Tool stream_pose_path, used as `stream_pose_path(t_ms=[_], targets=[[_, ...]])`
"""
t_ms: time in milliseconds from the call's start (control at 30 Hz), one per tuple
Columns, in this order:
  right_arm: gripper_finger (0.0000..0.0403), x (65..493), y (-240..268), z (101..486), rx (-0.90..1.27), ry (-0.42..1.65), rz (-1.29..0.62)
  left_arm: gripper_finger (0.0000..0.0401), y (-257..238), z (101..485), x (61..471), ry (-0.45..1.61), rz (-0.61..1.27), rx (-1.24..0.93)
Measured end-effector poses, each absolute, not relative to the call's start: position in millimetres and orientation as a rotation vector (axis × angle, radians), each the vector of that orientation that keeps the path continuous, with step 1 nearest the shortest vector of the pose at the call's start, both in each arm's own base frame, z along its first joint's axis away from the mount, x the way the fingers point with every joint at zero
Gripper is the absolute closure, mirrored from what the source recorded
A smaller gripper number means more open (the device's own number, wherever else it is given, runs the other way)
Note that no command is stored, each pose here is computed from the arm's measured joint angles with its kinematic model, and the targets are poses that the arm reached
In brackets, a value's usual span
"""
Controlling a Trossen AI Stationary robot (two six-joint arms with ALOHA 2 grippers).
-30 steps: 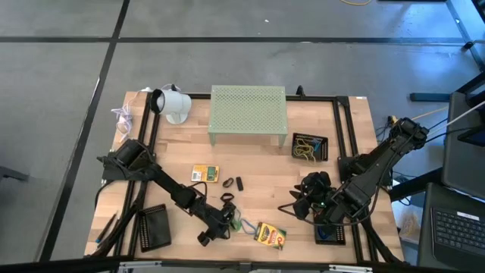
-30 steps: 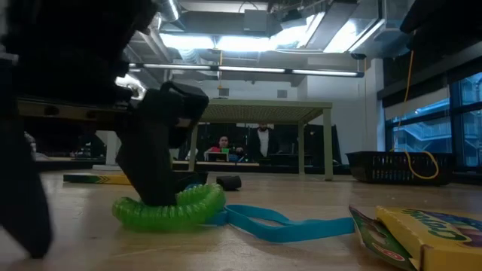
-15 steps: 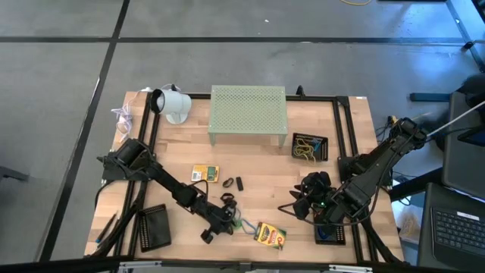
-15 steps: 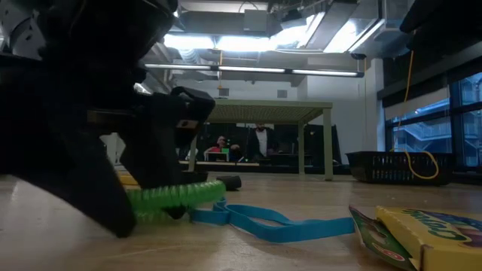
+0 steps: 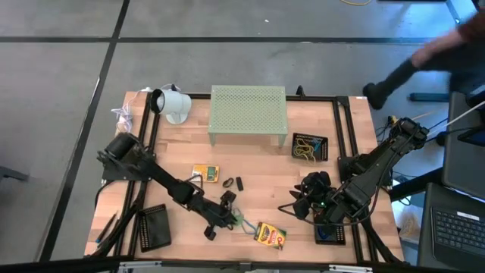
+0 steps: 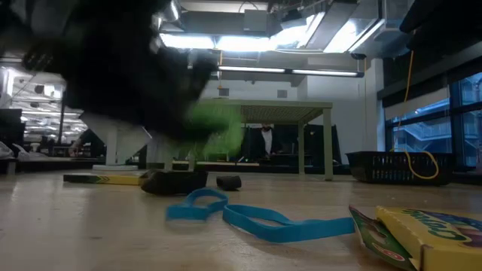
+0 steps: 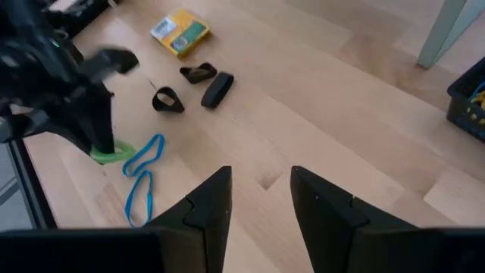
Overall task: Pick & Place Office Desk Supplies
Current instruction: Put the green spring keychain into the bottom right black bin
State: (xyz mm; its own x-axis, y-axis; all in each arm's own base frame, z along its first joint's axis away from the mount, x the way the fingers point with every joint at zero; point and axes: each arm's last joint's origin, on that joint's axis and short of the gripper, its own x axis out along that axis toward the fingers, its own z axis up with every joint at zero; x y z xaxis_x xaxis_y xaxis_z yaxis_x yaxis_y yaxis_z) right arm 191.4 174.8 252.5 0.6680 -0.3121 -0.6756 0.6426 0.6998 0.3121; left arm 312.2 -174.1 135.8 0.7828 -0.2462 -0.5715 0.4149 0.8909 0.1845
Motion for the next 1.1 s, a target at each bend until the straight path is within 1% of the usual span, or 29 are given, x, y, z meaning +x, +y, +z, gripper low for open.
stream_pose_path(t_ms=[100, 233, 367, 467, 600, 733, 900, 1000, 1100], targets=[[0.0264, 191.8, 174.3, 253.2, 0.560, 0.599, -0.580, 0.0368, -171.9, 156.3, 310.0, 0.502, -0.288, 0.349], [0.0264, 192.4, 173.5, 254.0, 0.545, 0.556, -0.592, 0.0374, -168.2, 182.3, 309.7, 0.386, -0.176, 0.355], [0.0264, 192.9, 172.6, 255.2, 0.528, 0.504, -0.606, 0.0376, -166.4, 196.5, 312.9, 0.271, -0.059, 0.358], [0.0264, 193.3, 172.5, 255.9, 0.524, 0.480, -0.610, 0.0373, -166.2, 204.7, 314.9, 0.194, -0.012, 0.378], [0.0264, 193.5, 172.7, 256.0, 0.525, 0.479, -0.608, 0.0372, -167.0, 213.9, 316.2, 0.109, -0.002, 0.382], [0.0264, 194.8, 174.1, 256.6, 0.470, 0.493, -0.578, 0.0372, -167.4, 222.5, 316.6, 0.033, 0.009, 0.397], [0.0264, 202.0, 181.7, 260.0, 0.350, 0.493, -0.477, 0.0372, -167.6, 225.8, 316.6, 0.001, 0.007, 0.410], [0.0264, 210.7, 190.9, 260.7, 0.229, 0.476, -0.393, 0.0372, -168.1, 228.0, 316.7, -0.021, -0.003, 0.396], [0.0264, 221.0, 201.6, 259.8, 0.104, 0.467, -0.297, 0.0372, -169.7, 228.8, 316.6, -0.039, -0.058, 0.392]])
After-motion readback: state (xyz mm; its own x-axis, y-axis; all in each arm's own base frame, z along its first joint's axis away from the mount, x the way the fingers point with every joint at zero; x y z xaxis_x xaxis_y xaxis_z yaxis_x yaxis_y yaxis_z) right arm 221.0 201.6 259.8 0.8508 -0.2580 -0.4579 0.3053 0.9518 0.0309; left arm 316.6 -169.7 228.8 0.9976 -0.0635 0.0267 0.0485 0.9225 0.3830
